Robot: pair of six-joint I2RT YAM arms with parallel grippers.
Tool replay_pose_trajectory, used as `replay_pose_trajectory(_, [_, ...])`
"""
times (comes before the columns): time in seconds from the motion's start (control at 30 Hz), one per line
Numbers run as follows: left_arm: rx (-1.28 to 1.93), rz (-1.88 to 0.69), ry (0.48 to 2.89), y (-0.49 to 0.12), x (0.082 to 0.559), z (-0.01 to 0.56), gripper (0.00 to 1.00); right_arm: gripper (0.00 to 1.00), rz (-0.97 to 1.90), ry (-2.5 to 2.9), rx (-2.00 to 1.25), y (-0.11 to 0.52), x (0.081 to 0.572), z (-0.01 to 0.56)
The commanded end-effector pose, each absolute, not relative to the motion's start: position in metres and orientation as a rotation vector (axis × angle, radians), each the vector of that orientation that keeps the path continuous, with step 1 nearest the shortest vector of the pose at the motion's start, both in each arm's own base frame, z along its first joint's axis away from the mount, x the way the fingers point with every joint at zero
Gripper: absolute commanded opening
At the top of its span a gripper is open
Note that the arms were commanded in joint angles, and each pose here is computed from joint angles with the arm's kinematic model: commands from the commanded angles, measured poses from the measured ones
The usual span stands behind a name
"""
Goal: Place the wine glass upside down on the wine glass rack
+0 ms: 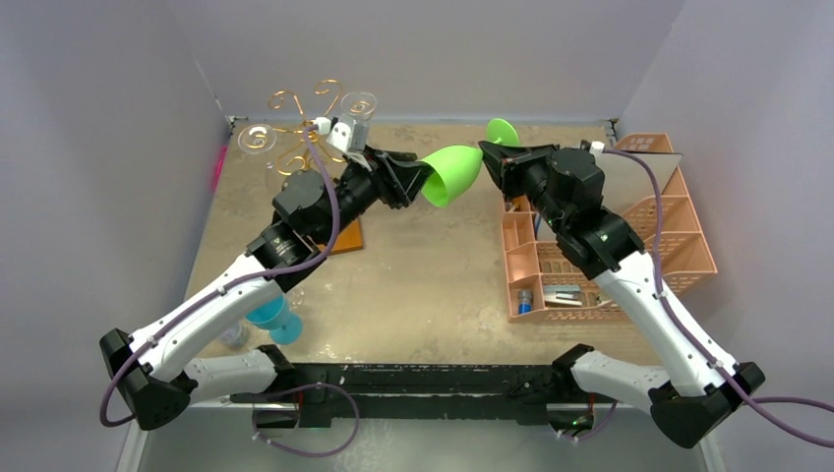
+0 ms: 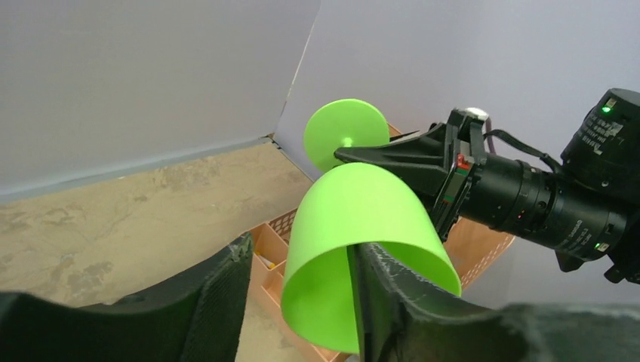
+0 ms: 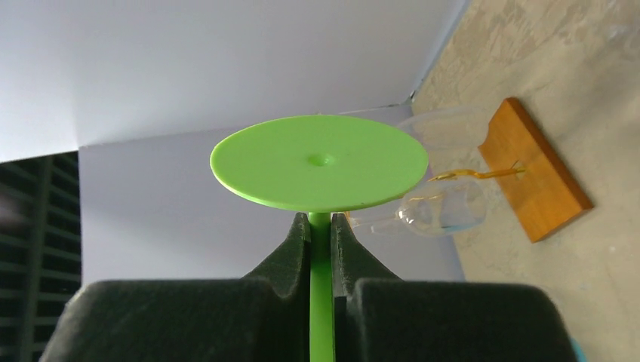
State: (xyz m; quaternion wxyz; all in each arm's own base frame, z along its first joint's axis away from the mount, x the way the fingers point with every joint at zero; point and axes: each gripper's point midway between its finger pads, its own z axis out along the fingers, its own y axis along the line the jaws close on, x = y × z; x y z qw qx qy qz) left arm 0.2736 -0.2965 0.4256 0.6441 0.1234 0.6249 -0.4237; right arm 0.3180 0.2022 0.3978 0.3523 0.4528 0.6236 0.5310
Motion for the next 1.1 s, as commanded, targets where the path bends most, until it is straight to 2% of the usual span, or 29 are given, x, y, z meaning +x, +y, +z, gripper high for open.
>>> replay_pose_trajectory(0.0, [0.247,-0.952,1.385,-0.279,0.264,0.442,0.51,0.0,1.24,1.548,0.976,0.179,0.312,0.439])
replay_pose_trajectory(0.17, [0.209,-0.847,1.39,-0.248,0.258,0.449,0.57,0.0,1.146,1.485,0.64,0.176,0.302,0.462])
replay_pose_trajectory(0.53, [0.213,-0.621,1.271,-0.208,0.26,0.5,0.61,0.0,0.922,1.519,-0.048,0.195,0.266,0.447])
replay_pose_trajectory(0.8, [0.152,-0.553,1.272,-0.198,0.27,0.529,0.62,0.0,1.016,1.41,-0.54,0.239,0.23,0.445])
replay_pose_trajectory(1.07, [0.055,-0.255,1.399,-0.16,0.295,0.537,0.65,0.0,1.009,1.377,-0.786,0.305,0.218,0.424])
